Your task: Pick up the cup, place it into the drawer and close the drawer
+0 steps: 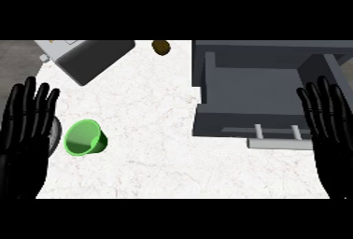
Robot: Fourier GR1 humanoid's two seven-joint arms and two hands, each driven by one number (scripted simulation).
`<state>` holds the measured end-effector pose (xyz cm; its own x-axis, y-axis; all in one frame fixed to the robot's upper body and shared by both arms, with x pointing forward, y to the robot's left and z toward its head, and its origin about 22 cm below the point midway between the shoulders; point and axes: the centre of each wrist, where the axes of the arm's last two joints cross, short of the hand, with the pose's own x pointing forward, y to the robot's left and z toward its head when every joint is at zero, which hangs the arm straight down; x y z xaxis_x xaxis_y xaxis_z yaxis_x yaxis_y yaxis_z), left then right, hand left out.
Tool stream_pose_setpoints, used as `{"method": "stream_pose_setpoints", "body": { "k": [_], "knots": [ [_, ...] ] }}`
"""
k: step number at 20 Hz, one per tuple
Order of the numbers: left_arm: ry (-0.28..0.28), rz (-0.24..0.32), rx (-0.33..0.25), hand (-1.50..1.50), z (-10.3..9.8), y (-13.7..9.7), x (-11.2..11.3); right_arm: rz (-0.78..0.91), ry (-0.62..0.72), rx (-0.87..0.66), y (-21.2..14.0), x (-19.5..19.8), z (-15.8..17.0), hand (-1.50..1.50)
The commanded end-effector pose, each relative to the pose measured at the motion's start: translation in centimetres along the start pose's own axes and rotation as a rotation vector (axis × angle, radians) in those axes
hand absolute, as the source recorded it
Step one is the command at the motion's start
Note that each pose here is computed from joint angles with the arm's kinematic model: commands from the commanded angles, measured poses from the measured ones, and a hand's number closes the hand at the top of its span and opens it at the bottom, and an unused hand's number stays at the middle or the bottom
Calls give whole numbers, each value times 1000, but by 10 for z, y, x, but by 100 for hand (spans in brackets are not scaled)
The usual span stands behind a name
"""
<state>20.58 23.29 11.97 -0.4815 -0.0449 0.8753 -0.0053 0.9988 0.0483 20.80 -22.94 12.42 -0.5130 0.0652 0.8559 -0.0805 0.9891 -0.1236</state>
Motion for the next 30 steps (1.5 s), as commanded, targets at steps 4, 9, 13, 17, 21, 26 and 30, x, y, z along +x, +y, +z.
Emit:
{"method": "stream_pose_setpoints", "body": {
  "k": [4,9,13,17,21,26,30],
  "knots": [
    [-48,145,-310,-150,-5,44,-7,-1,-1,-41,4,-12,0,-150],
    [172,327,-370,-150,-1,88,-29,-18,132,93,4,-12,-1,-150],
    [195,391,-371,-150,7,138,-51,-11,133,71,-6,-21,-16,-150],
    [259,334,-376,-150,-14,151,-83,-36,123,76,-1,-23,-14,-150],
    [302,315,-354,-150,-20,159,-100,-9,111,78,-7,-27,-40,-150],
    [366,276,-335,-150,-1,152,-147,-9,116,92,-20,-34,-41,-150],
    [396,232,-338,-150,19,148,-169,-6,91,83,-23,-20,-63,-150]
  ]
}}
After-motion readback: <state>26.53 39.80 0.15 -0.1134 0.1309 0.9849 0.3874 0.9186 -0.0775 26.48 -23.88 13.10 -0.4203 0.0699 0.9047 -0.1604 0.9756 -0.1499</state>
